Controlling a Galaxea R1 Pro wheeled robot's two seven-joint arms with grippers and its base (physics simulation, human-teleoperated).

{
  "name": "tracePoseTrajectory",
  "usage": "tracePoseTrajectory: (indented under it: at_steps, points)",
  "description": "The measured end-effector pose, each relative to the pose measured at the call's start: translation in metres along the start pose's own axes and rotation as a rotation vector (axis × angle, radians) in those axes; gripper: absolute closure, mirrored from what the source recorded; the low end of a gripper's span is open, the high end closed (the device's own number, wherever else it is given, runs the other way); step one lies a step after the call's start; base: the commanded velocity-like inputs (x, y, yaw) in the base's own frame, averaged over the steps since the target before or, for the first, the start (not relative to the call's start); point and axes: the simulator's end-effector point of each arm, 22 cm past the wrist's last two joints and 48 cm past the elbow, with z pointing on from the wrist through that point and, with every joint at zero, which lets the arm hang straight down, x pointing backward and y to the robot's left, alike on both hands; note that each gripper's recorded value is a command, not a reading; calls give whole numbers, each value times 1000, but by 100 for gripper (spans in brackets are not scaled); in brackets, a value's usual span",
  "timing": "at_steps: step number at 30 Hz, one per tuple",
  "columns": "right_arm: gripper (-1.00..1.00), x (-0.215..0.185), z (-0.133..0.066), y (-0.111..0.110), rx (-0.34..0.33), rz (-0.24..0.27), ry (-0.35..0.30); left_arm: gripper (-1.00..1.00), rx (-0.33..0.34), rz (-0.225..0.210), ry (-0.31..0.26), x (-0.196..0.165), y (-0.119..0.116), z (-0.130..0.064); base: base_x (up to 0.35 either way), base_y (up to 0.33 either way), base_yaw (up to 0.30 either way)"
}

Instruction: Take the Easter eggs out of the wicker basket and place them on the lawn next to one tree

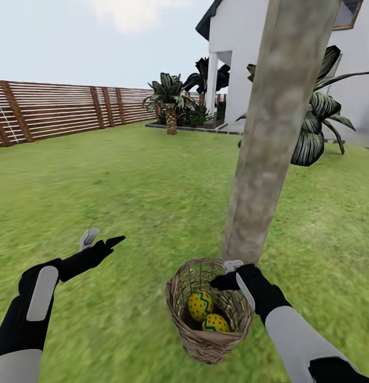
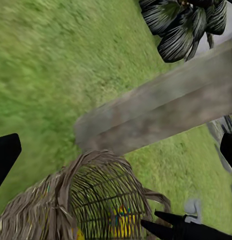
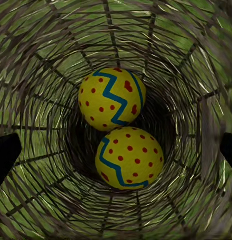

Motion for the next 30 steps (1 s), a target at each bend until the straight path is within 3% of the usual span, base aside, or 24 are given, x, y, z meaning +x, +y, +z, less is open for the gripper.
tracePoseTrajectory:
  at_steps: [9,17,24,30]
  points:
    - [-100,32,12,-10,100,11,75,-100,2,1,-1,-1,-1,-1,18,63,-79]
    - [-100,43,15,-2,94,14,100,-100,5,3,-4,-2,-4,-2,135,249,-218]
    - [-100,43,15,0,86,22,102,-100,5,4,-5,-2,-4,-2,213,178,-22]
    - [-100,55,19,8,58,63,126,-100,4,4,-4,-2,-4,-2,46,35,-1]
